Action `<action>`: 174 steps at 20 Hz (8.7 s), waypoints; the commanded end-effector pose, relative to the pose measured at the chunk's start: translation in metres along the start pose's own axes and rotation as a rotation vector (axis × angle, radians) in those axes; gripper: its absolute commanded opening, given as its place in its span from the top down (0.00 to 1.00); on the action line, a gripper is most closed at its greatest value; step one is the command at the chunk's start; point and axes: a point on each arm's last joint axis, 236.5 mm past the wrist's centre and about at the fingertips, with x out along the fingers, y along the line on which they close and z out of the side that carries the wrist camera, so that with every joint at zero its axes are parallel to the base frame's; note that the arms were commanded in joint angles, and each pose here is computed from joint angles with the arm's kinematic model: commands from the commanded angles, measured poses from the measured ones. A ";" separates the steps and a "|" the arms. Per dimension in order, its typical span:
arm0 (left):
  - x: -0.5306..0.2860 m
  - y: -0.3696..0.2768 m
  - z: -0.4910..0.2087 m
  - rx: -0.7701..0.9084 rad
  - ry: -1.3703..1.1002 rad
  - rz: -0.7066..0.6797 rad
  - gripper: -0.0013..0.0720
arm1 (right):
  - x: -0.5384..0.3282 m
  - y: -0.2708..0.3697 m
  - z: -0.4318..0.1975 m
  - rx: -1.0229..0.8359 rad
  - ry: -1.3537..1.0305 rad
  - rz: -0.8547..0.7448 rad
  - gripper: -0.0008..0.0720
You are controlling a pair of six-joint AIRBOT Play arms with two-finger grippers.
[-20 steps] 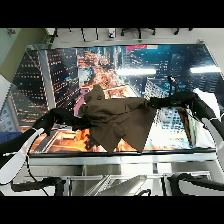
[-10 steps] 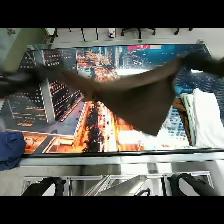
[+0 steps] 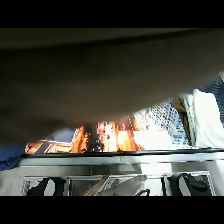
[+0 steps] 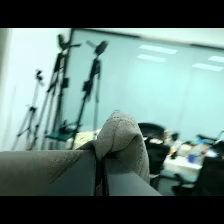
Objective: Fold the shirts.
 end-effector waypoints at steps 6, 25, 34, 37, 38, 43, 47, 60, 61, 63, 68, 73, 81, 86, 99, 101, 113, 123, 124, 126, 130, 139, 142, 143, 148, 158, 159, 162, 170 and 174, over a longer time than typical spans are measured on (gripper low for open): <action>0.111 0.059 -0.226 -0.365 0.630 -0.174 0.95 | 0.084 0.033 -0.226 0.315 0.584 0.301 0.95; 0.269 0.224 -0.692 -0.555 1.143 0.153 0.95 | 0.182 0.060 -0.739 0.812 1.231 0.134 0.95; 0.201 0.236 -0.647 -0.408 1.276 0.239 0.95 | 0.142 0.045 -0.708 0.584 1.409 0.106 0.95; 0.167 0.224 -0.664 -0.425 1.374 0.242 0.95 | 0.106 0.048 -0.725 0.498 1.491 0.033 0.95; 0.149 0.222 -0.675 -0.432 1.435 0.250 0.95 | 0.094 0.056 -0.733 0.506 1.506 0.018 0.95; 0.108 0.219 -0.713 -0.465 1.533 0.285 0.95 | 0.055 0.096 -0.764 0.578 1.559 -0.029 0.95; 0.123 0.225 -0.714 -0.462 1.465 0.295 0.95 | 0.066 0.102 -0.762 0.631 1.515 -0.037 0.95; 0.138 0.204 -0.584 -0.468 1.551 0.133 0.03 | 0.022 0.002 -0.643 0.666 1.647 0.003 0.42; 0.123 0.203 -0.577 -0.487 1.601 0.143 0.04 | 0.002 -0.003 -0.649 0.695 1.684 -0.008 0.44; 0.080 0.195 -0.574 -0.516 1.719 0.158 0.04 | -0.045 0.001 -0.666 0.725 1.776 0.012 0.44; -0.034 0.155 -0.613 -0.649 1.870 0.230 0.03 | -0.129 0.042 -0.698 0.784 1.928 0.147 0.44; -0.144 0.118 -0.650 -0.760 2.006 0.303 0.04 | -0.122 0.079 -0.705 0.944 1.879 0.283 0.45; -0.176 0.084 -0.684 -0.934 1.873 0.353 0.04 | -0.138 0.113 -0.699 0.999 1.954 0.447 0.48; -0.151 0.087 -0.705 -0.954 1.811 0.335 0.41 | -0.138 0.123 -0.696 0.976 1.962 0.490 0.65; -0.093 0.131 -0.627 -0.516 1.793 0.316 0.95 | -0.165 0.059 -0.676 0.875 2.048 0.219 0.95; -0.105 0.136 -0.611 -0.455 1.809 0.331 0.95 | -0.173 0.060 -0.672 0.862 2.057 0.198 0.95; 0.030 0.173 -0.590 -0.387 1.526 0.315 0.95 | -0.019 0.064 -0.655 0.799 1.539 0.159 0.95; 0.128 0.200 -0.710 -0.421 1.517 0.279 0.95 | 0.020 0.089 -0.731 0.754 1.511 0.128 0.94; 0.130 0.201 -0.720 -0.425 1.530 0.276 0.95 | 0.020 0.090 -0.731 0.755 1.510 0.128 0.89; 0.136 0.196 -0.733 -0.432 1.551 0.259 0.72 | 0.022 0.089 -0.727 0.757 1.516 0.142 0.44; 0.178 0.169 -0.714 -0.561 1.458 0.173 0.03 | 0.036 0.054 -0.711 0.798 1.518 0.128 0.15; 0.195 0.162 -0.607 -0.516 1.404 0.081 0.03 | -0.014 0.070 -0.750 0.956 1.776 0.231 0.15; 0.191 0.170 -0.584 -0.533 1.346 0.108 0.03 | -0.017 0.088 -0.754 0.963 1.800 0.273 0.30; 0.190 0.167 -0.576 -0.545 1.332 0.101 0.04 | -0.016 0.097 -0.754 0.962 1.798 0.299 0.38; 0.196 0.124 -0.569 -0.540 1.316 0.021 0.95 | -0.001 0.126 -0.740 0.915 1.761 0.427 0.95; 0.153 -0.098 -0.746 -0.404 1.567 -0.282 0.95 | 0.065 0.092 -0.566 0.735 1.512 0.550 0.95; 0.142 -0.118 -0.768 -0.397 1.587 -0.301 0.95 | 0.070 0.093 -0.546 0.726 1.478 0.570 0.95; 0.118 -0.160 -0.809 -0.362 1.628 -0.350 0.95 | 0.079 0.090 -0.503 0.689 1.401 0.585 0.95; 0.159 -0.151 -0.711 -0.481 1.570 -0.425 0.95 | 0.073 0.091 -0.491 0.717 1.435 0.580 0.95; 0.176 -0.052 -0.542 -0.416 1.420 -0.431 0.95 | 0.092 0.136 -0.472 0.782 1.366 0.645 0.95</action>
